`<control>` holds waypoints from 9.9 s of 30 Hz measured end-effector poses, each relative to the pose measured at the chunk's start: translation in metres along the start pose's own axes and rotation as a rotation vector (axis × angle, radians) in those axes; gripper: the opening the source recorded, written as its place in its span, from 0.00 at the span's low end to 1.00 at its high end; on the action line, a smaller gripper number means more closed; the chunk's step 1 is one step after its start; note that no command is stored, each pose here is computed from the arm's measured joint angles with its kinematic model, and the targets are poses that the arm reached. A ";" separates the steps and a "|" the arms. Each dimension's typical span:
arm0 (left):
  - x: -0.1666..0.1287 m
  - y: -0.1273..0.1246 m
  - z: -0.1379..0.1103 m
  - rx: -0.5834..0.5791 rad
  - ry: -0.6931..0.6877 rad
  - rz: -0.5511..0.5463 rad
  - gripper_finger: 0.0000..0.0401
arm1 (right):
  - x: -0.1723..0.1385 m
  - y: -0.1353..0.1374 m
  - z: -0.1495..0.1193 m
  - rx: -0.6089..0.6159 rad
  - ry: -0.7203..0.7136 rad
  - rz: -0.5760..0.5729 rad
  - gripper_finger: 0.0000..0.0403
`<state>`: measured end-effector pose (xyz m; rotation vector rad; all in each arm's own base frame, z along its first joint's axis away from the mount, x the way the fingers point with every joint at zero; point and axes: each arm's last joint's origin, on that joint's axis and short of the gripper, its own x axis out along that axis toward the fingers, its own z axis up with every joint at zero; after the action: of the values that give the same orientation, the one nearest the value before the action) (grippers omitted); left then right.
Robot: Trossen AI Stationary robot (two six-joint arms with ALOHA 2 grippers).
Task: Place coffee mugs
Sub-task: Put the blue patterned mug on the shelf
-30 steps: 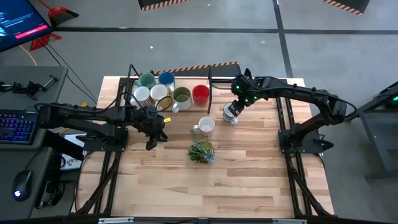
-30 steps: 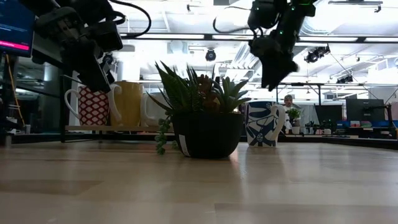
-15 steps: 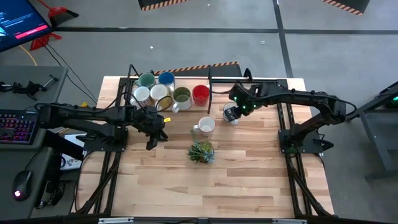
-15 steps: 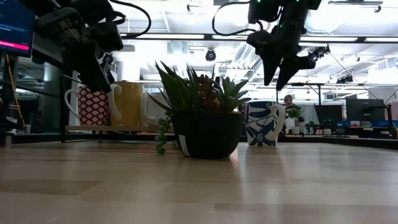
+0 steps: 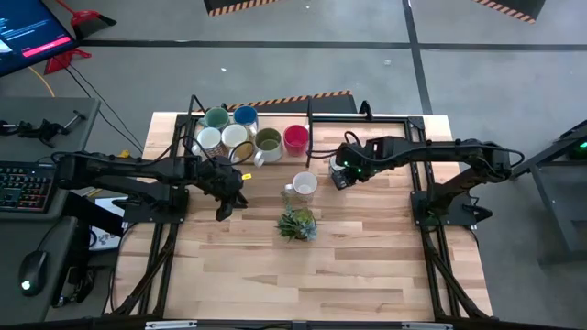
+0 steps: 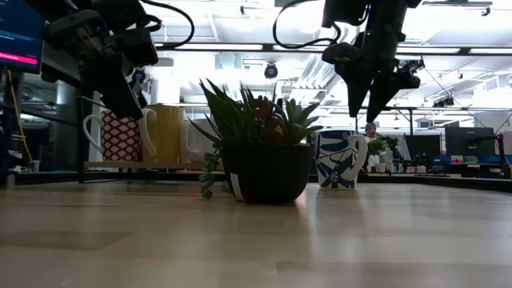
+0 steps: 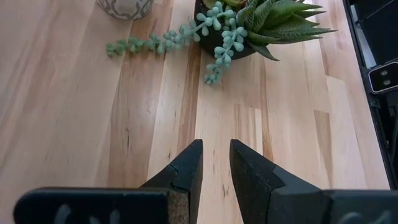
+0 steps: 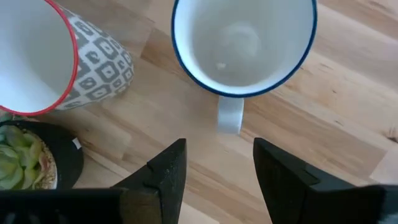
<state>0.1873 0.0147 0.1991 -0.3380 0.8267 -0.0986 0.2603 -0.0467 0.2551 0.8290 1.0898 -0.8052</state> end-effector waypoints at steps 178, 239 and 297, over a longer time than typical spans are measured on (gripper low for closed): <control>0.000 0.000 -0.003 -0.072 0.034 -0.003 0.18 | 0.053 -0.041 0.065 -1.840 0.090 -0.120 0.23; 0.000 0.000 -0.003 -0.084 0.035 -0.004 0.18 | 0.034 -0.001 0.043 -1.721 0.047 -0.548 0.30; 0.000 0.001 -0.003 -0.191 0.026 0.010 0.18 | -0.019 -0.085 -0.041 -0.328 -0.348 0.378 0.30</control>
<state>0.1853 0.0145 0.1971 -0.5134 0.8655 -0.0142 0.1643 -0.0475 0.2486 0.5650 0.6998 -0.4155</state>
